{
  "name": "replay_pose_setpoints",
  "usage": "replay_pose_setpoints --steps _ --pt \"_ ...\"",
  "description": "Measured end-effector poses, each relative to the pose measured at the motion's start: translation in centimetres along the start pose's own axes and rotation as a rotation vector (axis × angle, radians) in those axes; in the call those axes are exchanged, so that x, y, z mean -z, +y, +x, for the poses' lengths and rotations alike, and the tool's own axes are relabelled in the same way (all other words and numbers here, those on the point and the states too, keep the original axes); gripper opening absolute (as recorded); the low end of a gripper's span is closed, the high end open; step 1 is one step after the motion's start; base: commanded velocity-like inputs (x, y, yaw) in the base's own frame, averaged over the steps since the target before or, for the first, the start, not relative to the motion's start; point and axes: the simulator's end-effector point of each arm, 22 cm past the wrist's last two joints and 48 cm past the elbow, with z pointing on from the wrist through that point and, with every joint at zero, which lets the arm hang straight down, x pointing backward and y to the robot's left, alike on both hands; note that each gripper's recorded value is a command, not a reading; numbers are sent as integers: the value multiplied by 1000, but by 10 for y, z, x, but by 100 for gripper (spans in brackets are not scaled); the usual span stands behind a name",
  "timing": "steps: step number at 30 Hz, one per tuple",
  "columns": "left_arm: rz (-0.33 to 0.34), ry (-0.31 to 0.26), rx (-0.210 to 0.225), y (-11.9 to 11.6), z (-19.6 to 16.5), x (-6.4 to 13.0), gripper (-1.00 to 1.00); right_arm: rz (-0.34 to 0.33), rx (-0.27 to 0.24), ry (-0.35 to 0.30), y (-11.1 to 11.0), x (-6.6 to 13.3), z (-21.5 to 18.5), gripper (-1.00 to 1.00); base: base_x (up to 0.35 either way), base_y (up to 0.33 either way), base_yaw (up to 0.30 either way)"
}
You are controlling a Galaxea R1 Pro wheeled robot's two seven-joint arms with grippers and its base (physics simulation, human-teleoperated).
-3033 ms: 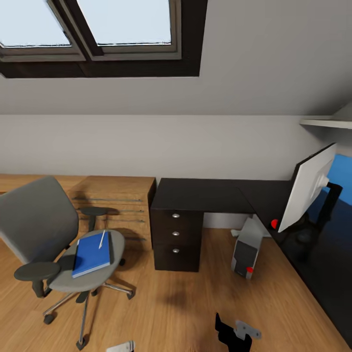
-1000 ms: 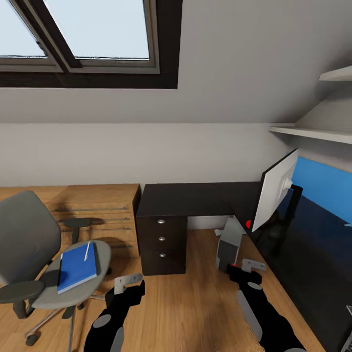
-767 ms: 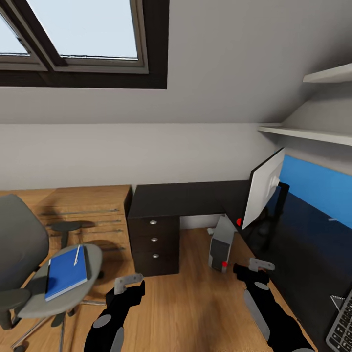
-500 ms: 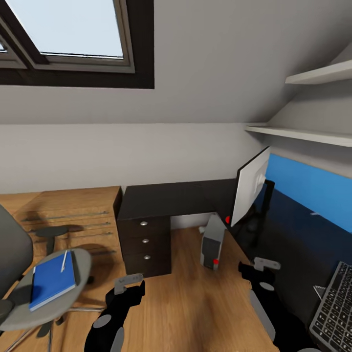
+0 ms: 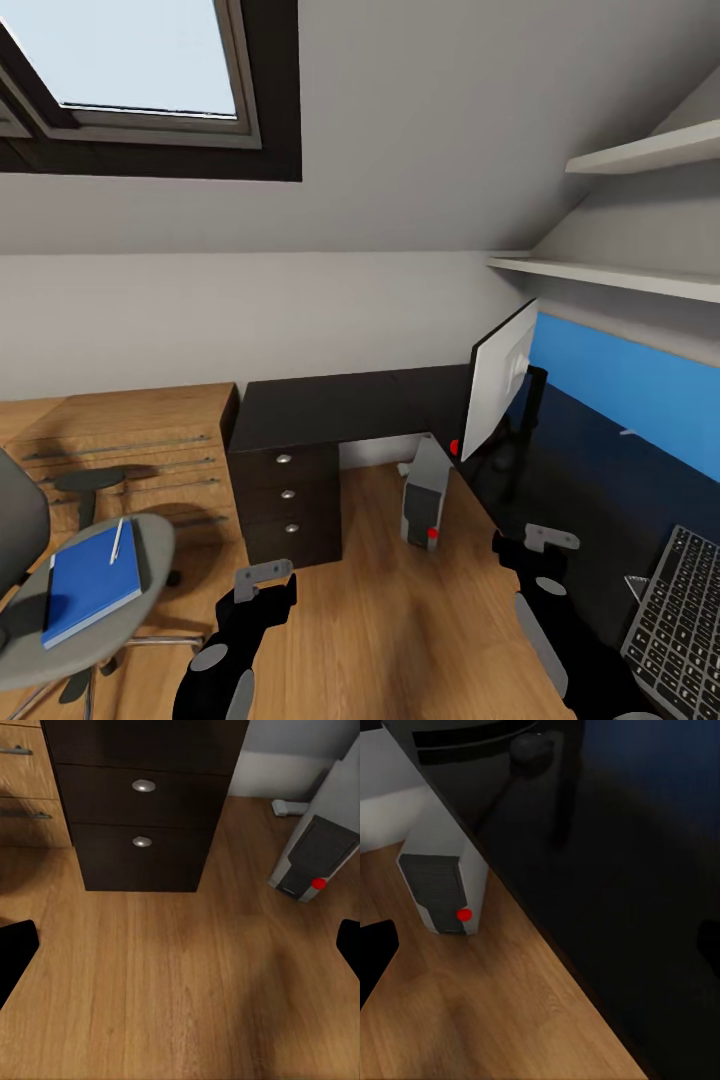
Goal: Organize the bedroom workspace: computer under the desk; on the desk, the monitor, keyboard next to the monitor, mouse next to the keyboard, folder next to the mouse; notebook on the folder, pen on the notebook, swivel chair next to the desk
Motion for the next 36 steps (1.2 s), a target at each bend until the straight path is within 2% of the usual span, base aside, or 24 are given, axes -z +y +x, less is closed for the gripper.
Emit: replay_pose_setpoints --steps 4,8,10,13,17,22,29,36 --pt "0 0 -1 0 0 0 100 2 -1 -5 -1 0 -1 100 64 0 -1" --pt "0 -1 -2 0 0 0 100 11 -20 -64 -7 -1 -10 100 225 0 0" --pt "0 -1 -2 0 0 0 100 18 -21 -73 -11 -3 -8 100 274 0 0" --pt "1 -1 -1 0 0 1 100 39 -7 -51 -22 -7 14 100 299 0 0" --pt "1 -1 -1 0 0 0 100 49 2 -39 -27 -9 21 100 260 0 0" --pt "0 -1 -1 0 0 0 100 90 39 36 -50 -15 60 100 150 -8 0" --pt "1 -1 -2 -1 0 0 100 142 50 44 -73 -32 66 100 213 -75 0" --pt "2 1 -3 -1 0 0 100 154 54 47 -80 -35 66 100 37 -17 0"
